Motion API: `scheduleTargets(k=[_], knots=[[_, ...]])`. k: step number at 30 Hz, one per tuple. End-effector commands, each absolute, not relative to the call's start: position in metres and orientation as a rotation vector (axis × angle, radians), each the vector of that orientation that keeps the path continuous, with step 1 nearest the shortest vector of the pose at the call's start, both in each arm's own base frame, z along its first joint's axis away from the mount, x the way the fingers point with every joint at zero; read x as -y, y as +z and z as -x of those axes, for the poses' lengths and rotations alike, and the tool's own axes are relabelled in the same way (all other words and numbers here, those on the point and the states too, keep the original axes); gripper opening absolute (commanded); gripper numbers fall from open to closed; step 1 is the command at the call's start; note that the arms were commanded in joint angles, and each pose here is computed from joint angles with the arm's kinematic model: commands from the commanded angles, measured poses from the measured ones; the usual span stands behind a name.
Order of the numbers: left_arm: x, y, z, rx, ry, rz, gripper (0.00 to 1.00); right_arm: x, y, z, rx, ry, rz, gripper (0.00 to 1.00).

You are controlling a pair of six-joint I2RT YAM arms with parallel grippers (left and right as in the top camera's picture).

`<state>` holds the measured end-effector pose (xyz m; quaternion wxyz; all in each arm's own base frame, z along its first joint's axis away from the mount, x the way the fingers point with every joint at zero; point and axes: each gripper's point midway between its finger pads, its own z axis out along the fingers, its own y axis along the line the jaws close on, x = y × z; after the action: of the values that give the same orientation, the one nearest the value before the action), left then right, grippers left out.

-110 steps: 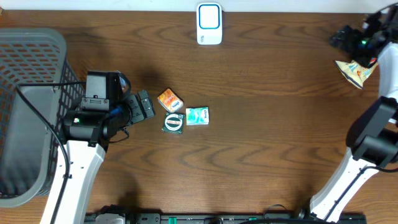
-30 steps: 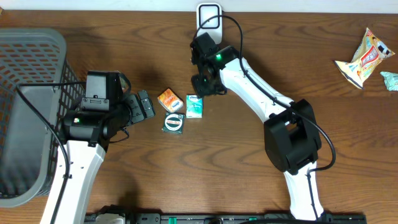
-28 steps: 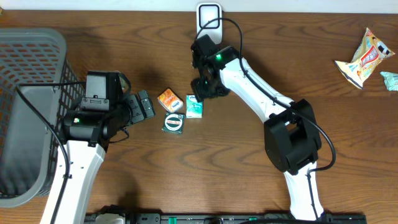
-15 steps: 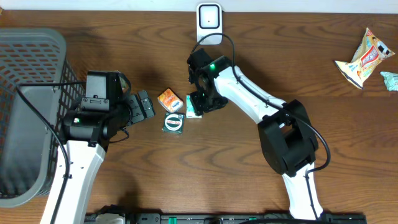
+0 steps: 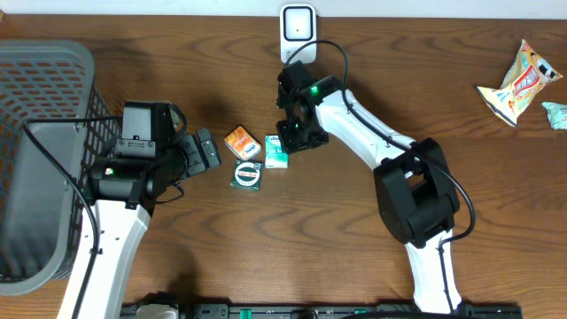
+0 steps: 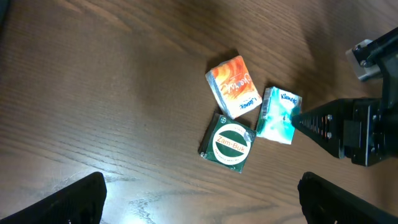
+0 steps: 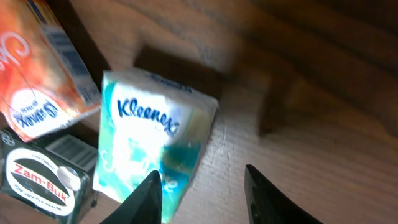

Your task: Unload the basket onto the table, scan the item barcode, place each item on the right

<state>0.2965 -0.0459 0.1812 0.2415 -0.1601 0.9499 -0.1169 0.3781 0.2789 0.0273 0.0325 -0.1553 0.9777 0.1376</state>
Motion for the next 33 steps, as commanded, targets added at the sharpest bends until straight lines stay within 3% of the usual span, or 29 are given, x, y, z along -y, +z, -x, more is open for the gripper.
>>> scheduleTargets(k=[1, 9, 11, 14, 15, 22, 33], knots=[[0.042, 0.183, -0.298, -2.589, -0.302, 0.445, 0.98, -0.282, 0.024, -0.375, -3.019, 0.465, 0.425, 0.36], [0.042, 0.183, -0.298, -2.589, -0.302, 0.445, 0.98, -0.288, -0.005, -0.359, -3.046, 0.572, 0.36, 0.37], [0.042, 0.183, -0.298, -2.589, -0.301, 0.445, 0.98, -0.285, -0.011, -0.355, -3.059, 0.567, 0.358, 0.29], [0.042, 0.183, -0.298, -2.589, -0.302, 0.445, 0.98, -0.283, -0.014, -0.351, -3.073, 0.561, 0.355, 0.04], [0.042, 0.183, -0.298, -2.589, -0.302, 0.445, 0.98, -0.283, -0.014, -0.351, -3.074, 0.561, 0.356, 0.01], [0.042, 0.183, -0.298, -2.589, -0.302, 0.445, 0.98, -0.285, 0.007, -0.354, -3.037, 0.653, 0.399, 0.01], [0.042, 0.183, -0.298, -2.589, -0.302, 0.445, 0.98, -0.251, 0.128, -0.388, -2.676, 0.953, 0.549, 0.01]])
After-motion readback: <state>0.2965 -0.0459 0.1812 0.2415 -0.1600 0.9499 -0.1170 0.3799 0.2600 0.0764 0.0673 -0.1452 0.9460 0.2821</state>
